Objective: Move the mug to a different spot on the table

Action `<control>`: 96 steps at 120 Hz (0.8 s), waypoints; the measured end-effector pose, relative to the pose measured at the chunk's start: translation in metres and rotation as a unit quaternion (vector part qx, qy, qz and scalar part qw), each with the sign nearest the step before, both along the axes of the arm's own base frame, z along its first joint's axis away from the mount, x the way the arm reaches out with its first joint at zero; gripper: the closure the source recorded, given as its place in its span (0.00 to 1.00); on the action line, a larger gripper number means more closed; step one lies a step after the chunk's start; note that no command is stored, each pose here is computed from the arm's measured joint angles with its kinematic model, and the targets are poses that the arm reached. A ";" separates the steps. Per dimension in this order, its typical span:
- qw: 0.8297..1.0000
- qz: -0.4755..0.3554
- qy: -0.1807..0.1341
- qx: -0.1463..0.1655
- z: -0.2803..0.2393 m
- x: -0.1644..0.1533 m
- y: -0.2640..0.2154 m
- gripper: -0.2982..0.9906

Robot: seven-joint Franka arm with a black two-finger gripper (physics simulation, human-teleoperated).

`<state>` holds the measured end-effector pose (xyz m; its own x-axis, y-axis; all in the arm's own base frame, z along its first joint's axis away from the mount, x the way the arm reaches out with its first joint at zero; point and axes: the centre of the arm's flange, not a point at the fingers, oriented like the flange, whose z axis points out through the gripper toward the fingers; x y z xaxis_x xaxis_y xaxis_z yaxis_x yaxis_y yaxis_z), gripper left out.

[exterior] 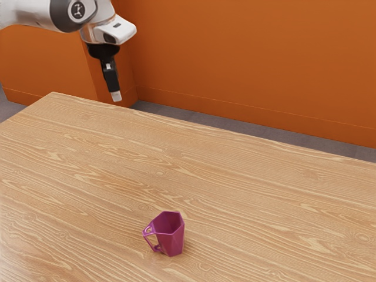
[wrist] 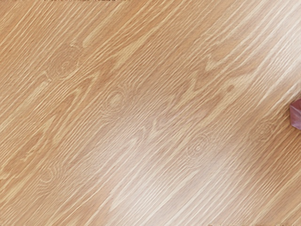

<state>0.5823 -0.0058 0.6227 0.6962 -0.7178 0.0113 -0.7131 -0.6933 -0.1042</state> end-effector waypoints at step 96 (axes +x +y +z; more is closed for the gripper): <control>0.992 -0.007 0.101 -0.071 -0.171 -0.087 -0.069 0.23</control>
